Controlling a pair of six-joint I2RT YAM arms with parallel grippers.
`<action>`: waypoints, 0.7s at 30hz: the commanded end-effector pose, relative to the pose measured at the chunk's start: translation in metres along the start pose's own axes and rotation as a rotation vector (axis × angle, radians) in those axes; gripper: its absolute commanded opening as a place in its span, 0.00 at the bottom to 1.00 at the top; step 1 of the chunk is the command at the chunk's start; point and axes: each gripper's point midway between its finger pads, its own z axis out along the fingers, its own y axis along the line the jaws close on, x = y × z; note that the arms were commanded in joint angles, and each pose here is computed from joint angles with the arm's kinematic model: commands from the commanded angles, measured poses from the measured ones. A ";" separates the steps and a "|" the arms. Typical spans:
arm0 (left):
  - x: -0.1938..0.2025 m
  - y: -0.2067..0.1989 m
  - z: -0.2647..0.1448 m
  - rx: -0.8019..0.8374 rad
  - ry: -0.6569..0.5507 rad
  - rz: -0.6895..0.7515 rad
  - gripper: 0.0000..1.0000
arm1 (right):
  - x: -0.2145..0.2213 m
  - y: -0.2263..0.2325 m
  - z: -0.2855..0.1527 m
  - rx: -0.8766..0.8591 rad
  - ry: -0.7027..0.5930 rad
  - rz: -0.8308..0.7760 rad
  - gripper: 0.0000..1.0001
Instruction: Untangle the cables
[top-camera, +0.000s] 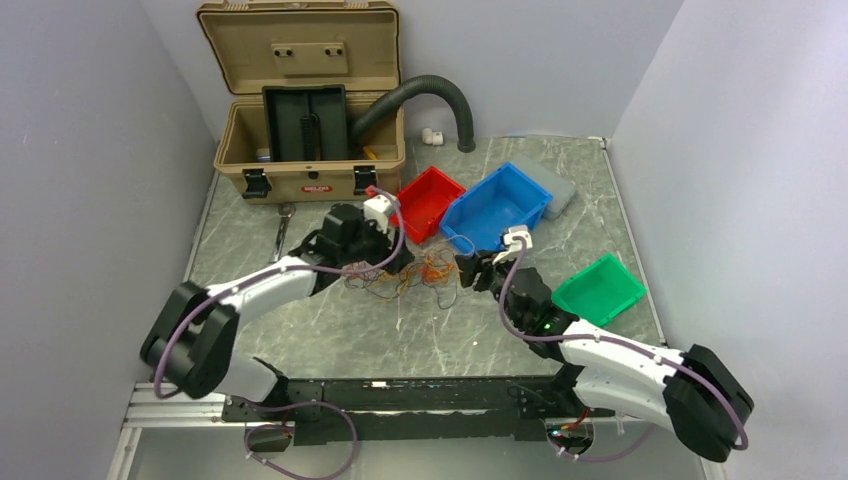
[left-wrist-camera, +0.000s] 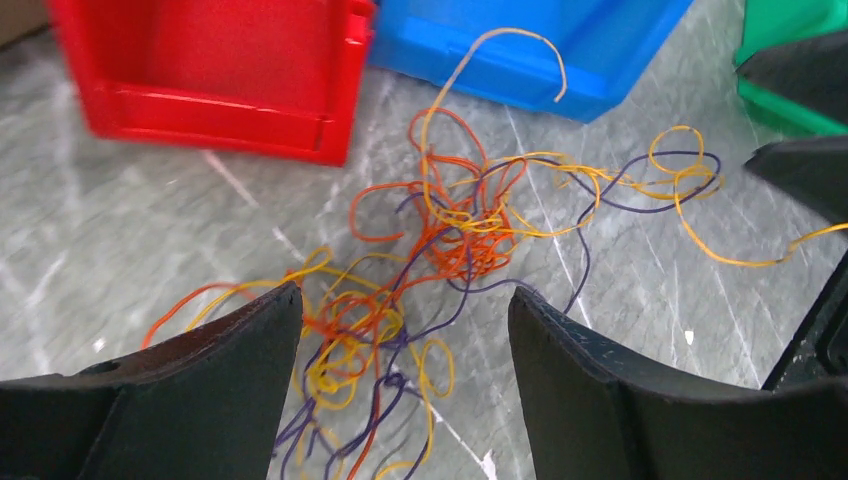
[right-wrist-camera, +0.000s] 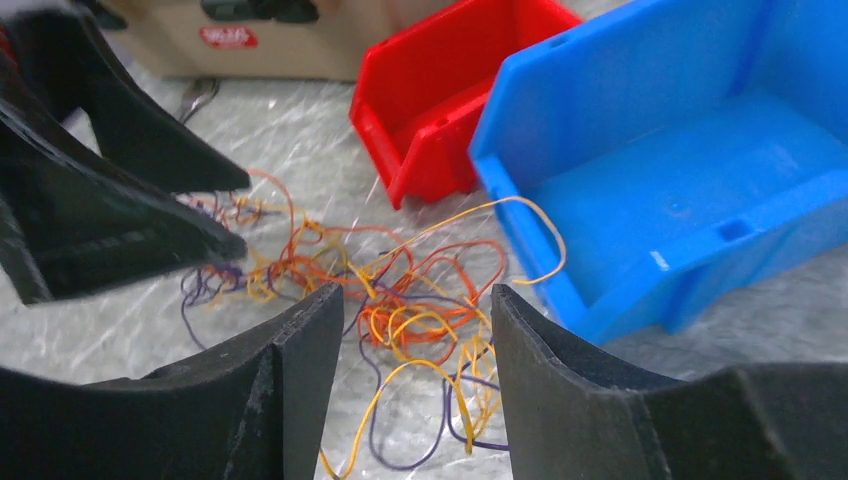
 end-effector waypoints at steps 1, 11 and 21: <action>0.010 -0.031 0.023 0.132 0.116 0.083 0.78 | -0.024 -0.023 -0.010 0.133 -0.112 0.082 0.58; 0.052 -0.053 0.077 0.155 0.357 0.118 0.74 | -0.032 -0.038 -0.021 0.200 -0.150 0.092 0.59; 0.084 -0.044 0.097 0.109 0.538 0.080 0.00 | -0.033 -0.044 -0.025 0.230 -0.162 0.098 0.59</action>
